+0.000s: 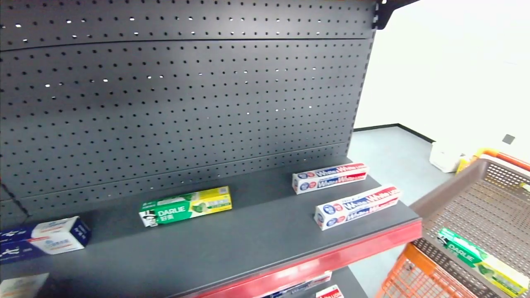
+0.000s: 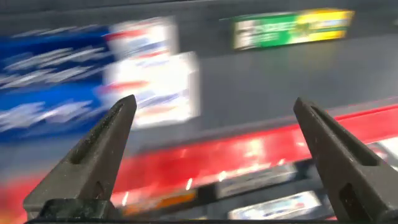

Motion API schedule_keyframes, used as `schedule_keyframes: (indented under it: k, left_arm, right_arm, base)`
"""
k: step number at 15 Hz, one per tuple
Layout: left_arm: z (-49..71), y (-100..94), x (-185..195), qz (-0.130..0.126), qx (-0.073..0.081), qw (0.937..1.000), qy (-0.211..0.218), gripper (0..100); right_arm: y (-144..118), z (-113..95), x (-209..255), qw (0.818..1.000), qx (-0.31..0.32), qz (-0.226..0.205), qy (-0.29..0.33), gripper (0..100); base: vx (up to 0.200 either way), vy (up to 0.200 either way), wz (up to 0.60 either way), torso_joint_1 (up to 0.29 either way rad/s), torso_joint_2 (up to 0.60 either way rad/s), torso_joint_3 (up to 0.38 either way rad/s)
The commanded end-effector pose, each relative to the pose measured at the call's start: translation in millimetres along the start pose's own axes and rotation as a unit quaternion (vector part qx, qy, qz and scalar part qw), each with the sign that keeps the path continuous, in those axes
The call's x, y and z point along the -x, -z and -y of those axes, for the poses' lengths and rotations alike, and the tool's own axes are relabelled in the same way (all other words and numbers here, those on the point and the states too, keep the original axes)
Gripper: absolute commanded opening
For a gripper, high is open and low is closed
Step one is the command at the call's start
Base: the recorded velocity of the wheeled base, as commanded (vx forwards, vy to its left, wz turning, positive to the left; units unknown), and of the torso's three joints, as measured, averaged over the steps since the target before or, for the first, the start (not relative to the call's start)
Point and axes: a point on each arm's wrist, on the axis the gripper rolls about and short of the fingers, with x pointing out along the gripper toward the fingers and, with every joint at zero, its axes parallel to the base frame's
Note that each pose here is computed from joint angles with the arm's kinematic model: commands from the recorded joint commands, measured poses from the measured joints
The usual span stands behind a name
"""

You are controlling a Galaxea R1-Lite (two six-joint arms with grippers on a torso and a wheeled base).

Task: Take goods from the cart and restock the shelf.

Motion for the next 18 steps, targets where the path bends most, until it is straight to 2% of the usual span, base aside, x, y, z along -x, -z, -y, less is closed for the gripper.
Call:
schedule_keyframes:
  k: [1, 8, 18]
  left_arm:
    - [0.0, 0.0, 0.0, 0.0, 0.0, 1.0, 0.0, 100]
    - [0.0, 0.0, 0.0, 0.0, 0.0, 1.0, 0.0, 100]
    - [0.1, 0.0, 0.0, 0.0, 0.0, 1.0, 0.002, 100]
  right_arm:
    - [0.0, 0.0, -0.1, 1.0, 0.0, -0.001, 0.0, 100]
    - [0.0, 0.0, -0.1, 1.0, 0.0, -0.001, 0.0, 100]
    - [0.0, 0.0, -0.1, 1.0, 0.0, -0.001, 0.0, 100]
  base:
    - [0.0, 0.0, -0.6, -0.007, 0.01, 0.002]
    - [0.0, 0.0, -0.6, 0.004, 0.0, 0.002]
    - [0.0, 0.0, 0.0, 0.0, 0.0, 0.0]
